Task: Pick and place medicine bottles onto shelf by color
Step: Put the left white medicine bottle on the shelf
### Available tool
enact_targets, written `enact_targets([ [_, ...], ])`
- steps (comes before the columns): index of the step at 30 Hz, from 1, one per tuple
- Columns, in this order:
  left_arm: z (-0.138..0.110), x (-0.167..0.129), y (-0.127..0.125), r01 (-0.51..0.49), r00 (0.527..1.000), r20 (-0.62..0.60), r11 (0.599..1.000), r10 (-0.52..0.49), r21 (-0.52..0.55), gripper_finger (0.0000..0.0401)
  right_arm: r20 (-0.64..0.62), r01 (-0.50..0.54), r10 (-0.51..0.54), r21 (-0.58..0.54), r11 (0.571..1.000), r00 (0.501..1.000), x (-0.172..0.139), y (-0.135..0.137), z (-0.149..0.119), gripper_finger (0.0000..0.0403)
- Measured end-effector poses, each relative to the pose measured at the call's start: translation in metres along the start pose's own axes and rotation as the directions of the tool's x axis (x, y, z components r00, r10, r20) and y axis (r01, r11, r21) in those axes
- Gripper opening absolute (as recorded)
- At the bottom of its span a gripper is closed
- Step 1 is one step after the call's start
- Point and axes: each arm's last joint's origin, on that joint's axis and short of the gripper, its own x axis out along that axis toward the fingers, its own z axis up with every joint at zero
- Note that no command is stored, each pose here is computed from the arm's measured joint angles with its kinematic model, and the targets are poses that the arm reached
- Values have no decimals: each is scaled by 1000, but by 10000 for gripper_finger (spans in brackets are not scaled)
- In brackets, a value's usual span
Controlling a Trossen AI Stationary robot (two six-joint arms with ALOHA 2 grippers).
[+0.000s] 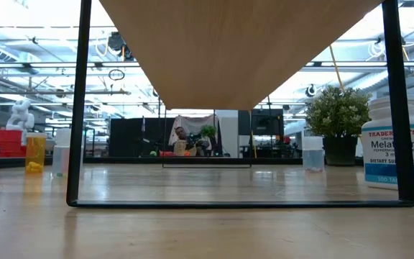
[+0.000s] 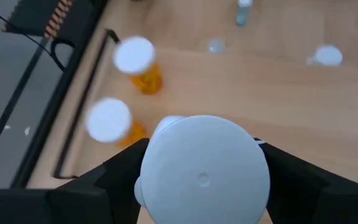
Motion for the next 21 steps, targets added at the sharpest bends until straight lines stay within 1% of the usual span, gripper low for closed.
enact_targets([
  [4,6,2,8,-15,1000,25,1000,16,-24,259,1,3,-3,-4,1000,1000,0,0,0,309],
  [7,7,11,11,-27,1000,12,999,28,-33,259,1,4,-4,-4,1000,1000,0,0,0,309],
  [9,11,17,12,-31,999,26,999,32,-44,259,0,4,-4,-4,1000,1000,0,0,0,309],
  [11,9,25,13,-41,999,-9,998,40,-39,259,1,4,-4,-4,1000,1000,0,0,0,309],
  [13,11,34,11,-43,999,-12,998,42,-40,259,0,4,-4,-4,1000,1000,0,0,0,309],
  [16,8,48,8,-50,996,-70,998,48,-27,260,0,4,-4,-3,1000,1000,0,0,0,309],
  [21,7,61,4,-52,995,-92,998,48,-32,260,0,4,-4,-3,1000,1000,0,0,0,309],
])
